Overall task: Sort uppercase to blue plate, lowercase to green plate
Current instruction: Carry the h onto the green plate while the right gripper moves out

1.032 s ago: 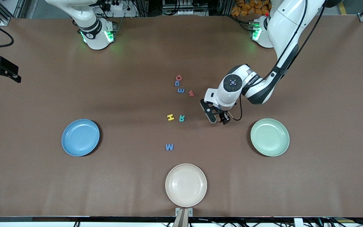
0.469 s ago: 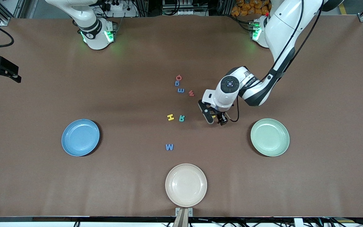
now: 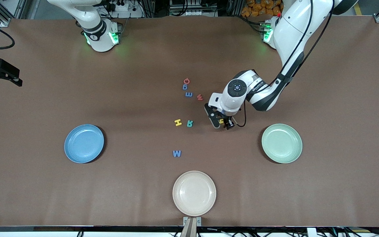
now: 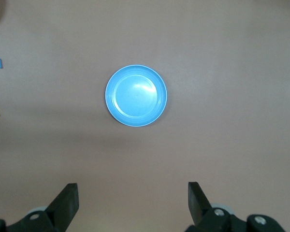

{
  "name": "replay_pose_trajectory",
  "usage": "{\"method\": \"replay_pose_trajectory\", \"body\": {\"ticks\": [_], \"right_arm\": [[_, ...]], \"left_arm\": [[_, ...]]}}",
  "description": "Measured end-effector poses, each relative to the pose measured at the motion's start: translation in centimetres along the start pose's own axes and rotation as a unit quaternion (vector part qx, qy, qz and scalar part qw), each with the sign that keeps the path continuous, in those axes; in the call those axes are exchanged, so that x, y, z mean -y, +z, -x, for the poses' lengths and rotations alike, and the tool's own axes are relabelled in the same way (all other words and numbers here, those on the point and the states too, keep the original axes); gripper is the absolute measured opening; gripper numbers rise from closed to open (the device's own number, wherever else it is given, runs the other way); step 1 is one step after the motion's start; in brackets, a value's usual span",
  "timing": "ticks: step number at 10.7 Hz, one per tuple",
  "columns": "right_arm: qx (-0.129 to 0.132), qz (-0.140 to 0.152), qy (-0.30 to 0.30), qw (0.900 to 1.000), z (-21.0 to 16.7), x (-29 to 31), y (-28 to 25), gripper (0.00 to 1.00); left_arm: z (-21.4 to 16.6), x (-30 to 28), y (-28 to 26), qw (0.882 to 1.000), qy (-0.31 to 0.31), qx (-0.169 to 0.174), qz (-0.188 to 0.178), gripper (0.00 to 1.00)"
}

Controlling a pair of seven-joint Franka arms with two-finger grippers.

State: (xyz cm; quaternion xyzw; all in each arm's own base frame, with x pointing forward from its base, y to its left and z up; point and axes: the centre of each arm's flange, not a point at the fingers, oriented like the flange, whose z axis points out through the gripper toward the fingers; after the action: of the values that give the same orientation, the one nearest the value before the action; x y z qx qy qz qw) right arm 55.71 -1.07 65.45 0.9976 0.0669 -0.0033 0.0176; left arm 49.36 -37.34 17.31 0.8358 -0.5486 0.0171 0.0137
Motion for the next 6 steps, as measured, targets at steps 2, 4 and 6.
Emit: {"method": "replay_pose_trajectory", "body": {"ticks": [2, 4, 6], "right_arm": [[0.016, -0.008, -0.004, 1.000, -1.0, 0.5, 1.8, 1.00], [0.051, -0.033, -0.014, 0.998, -3.4, 1.8, 6.5, 1.00], [0.072, -0.057, -0.022, 0.996, -7.5, 3.4, 13.9, 1.00]], "left_arm": [[-0.1, 0.2, -0.2, 1.000, -0.001, -0.002, -0.002, 0.53], [0.1, 1.1, -0.3, 1.000, -0.007, -0.002, -0.007, 0.28], [1.1, 3.1, -0.6, 1.000, -0.022, 0.001, -0.019, 0.26]]}}
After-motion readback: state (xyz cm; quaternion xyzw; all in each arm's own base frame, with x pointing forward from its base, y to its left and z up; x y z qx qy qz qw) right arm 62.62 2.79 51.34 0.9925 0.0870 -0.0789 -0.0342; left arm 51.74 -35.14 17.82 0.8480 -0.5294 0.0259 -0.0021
